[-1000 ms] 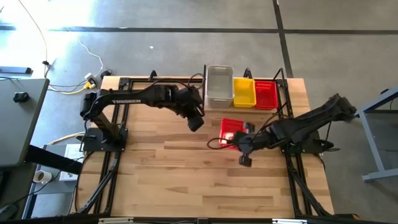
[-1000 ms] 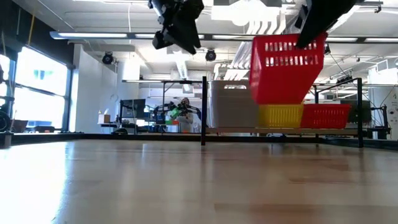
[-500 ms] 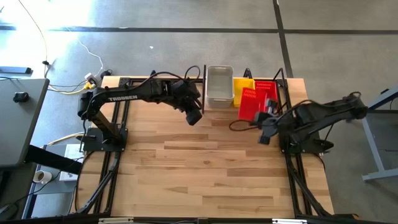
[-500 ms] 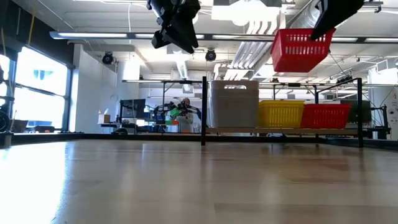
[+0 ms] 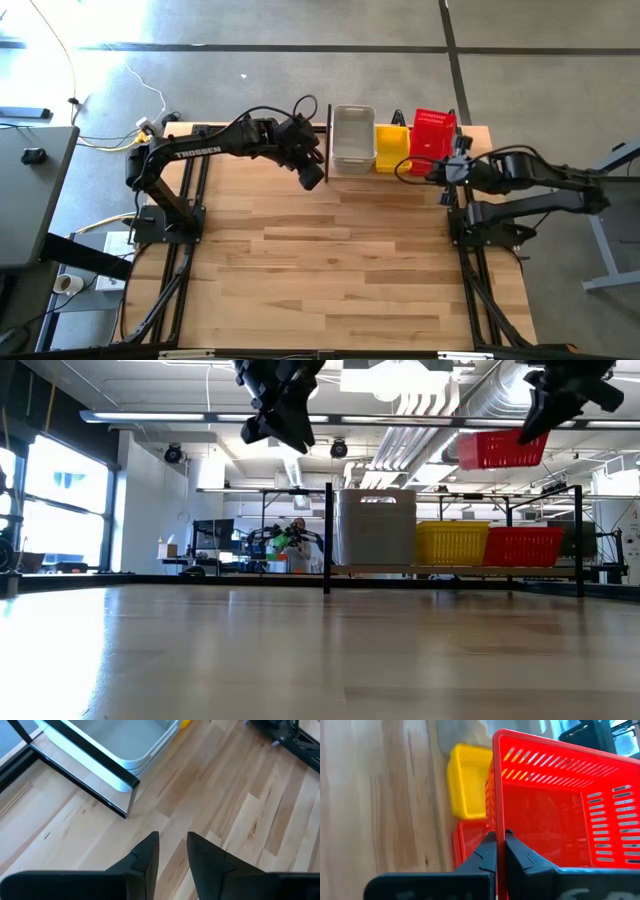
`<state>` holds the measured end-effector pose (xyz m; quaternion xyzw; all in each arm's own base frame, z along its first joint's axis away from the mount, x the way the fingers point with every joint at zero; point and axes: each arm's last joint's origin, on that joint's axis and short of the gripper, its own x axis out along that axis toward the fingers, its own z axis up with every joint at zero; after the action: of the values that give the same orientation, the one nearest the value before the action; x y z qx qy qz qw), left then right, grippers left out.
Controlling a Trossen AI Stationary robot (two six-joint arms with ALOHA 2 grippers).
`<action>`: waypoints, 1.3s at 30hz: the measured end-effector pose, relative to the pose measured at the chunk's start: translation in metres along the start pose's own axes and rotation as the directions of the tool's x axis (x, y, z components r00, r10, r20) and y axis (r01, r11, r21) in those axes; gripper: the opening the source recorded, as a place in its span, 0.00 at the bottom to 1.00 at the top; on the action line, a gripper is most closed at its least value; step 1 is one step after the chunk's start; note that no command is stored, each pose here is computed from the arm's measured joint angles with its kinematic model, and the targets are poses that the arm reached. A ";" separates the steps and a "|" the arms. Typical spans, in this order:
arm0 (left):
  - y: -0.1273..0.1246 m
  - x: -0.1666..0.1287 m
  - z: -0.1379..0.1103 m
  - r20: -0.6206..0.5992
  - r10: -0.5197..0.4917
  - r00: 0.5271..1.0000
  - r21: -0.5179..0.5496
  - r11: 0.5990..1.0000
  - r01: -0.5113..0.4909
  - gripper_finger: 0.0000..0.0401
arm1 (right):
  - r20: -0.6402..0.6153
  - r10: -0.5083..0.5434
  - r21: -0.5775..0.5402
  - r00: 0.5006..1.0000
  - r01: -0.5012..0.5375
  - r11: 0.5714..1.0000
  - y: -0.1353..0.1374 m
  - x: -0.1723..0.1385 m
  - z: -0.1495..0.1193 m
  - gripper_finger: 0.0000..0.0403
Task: Stack baskets on shelf by color
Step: Stack the red bin on top of the red bin on the shelf
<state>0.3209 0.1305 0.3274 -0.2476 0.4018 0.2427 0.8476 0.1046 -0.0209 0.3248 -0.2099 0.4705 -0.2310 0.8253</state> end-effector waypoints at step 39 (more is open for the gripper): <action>0.001 0.000 0.001 0.008 0.000 1.000 -0.032 1.000 0.000 0.22 | -0.146 0.126 -0.123 0.981 -0.145 0.982 -0.002 0.069 -0.052 0.00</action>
<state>0.3210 0.1324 0.3277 -0.2600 0.3944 0.2500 0.8452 0.0898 -0.0690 0.2546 -0.2153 0.5538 -0.1563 0.7890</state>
